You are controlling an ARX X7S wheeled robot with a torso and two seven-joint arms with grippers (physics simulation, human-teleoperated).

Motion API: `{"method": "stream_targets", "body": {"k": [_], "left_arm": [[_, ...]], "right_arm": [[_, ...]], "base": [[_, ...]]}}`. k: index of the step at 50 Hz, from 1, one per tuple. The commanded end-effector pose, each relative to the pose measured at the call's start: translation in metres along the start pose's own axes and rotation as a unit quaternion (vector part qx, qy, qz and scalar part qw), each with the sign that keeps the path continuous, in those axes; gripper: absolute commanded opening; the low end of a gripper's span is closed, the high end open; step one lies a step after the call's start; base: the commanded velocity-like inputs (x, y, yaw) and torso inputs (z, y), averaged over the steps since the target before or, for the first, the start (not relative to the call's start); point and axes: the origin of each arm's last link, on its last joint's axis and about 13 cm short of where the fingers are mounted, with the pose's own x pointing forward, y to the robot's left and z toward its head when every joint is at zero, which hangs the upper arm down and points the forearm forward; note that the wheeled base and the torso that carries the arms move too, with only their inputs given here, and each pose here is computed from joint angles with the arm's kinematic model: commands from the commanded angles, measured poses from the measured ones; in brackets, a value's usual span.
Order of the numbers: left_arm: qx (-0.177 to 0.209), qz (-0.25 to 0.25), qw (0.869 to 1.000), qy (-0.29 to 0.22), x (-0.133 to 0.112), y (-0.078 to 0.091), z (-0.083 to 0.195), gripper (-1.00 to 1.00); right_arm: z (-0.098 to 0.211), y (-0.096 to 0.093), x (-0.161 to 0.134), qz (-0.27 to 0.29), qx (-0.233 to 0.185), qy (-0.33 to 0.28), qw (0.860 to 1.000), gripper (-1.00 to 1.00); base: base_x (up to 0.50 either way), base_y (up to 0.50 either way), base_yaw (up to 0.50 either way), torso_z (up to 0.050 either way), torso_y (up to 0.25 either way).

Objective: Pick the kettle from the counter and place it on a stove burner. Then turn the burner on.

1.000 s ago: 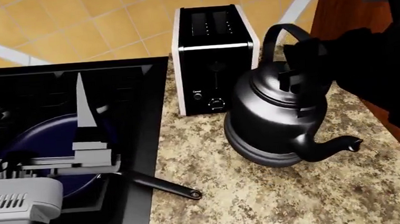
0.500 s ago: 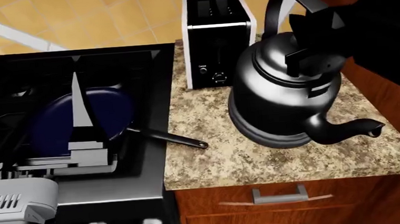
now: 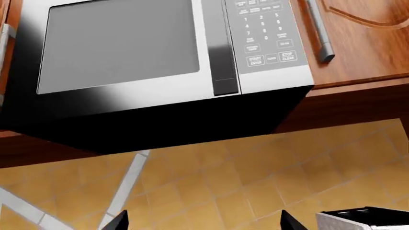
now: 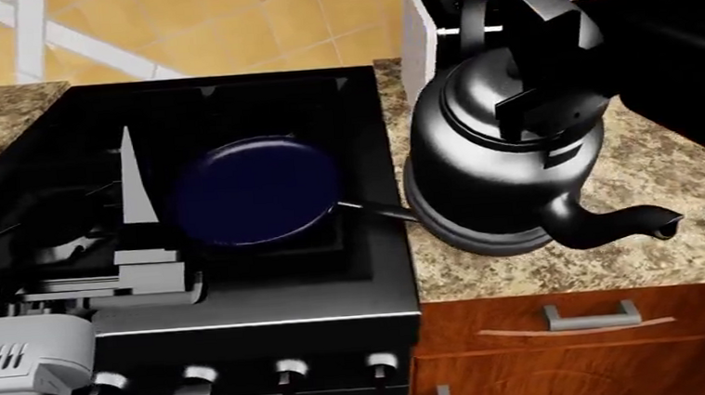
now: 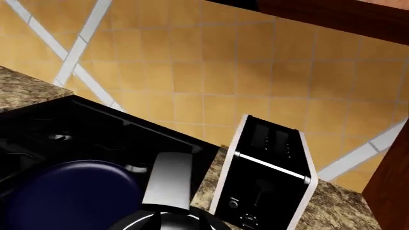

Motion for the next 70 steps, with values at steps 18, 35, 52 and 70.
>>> {"method": "stream_targets", "body": {"k": [18, 35, 52, 70], "left_arm": [[0.001, 0.002, 1.000, -0.003, -0.0008, 0.0008, 0.0024, 1.00], [0.000, 0.003, 1.000, -0.002, -0.0005, 0.0013, 0.0018, 1.00], [0.001, 0.005, 1.000, -0.003, -0.0008, 0.0016, 0.0027, 1.00], [0.002, 0.006, 1.000, -0.005, -0.0008, 0.0020, 0.0038, 1.00]], "right_arm": [[0.0046, 0.0019, -0.0029, -0.092, -0.010, -0.013, 0.996, -1.00], [0.0054, 0.0025, -0.0011, -0.088, -0.014, -0.016, 0.996, -1.00], [0.0063, 0.0036, -0.0016, -0.088, -0.018, -0.022, 0.996, -1.00], [0.0077, 0.0052, -0.0025, -0.086, -0.022, -0.023, 0.996, -1.00]], "base": [[0.04, 0.50, 0.00, 0.000, 0.000], [0.05, 0.50, 0.00, 0.001, 0.001], [0.21, 0.49, 0.00, 0.000, 0.001], [0.26, 0.48, 0.00, 0.000, 0.001]]}}
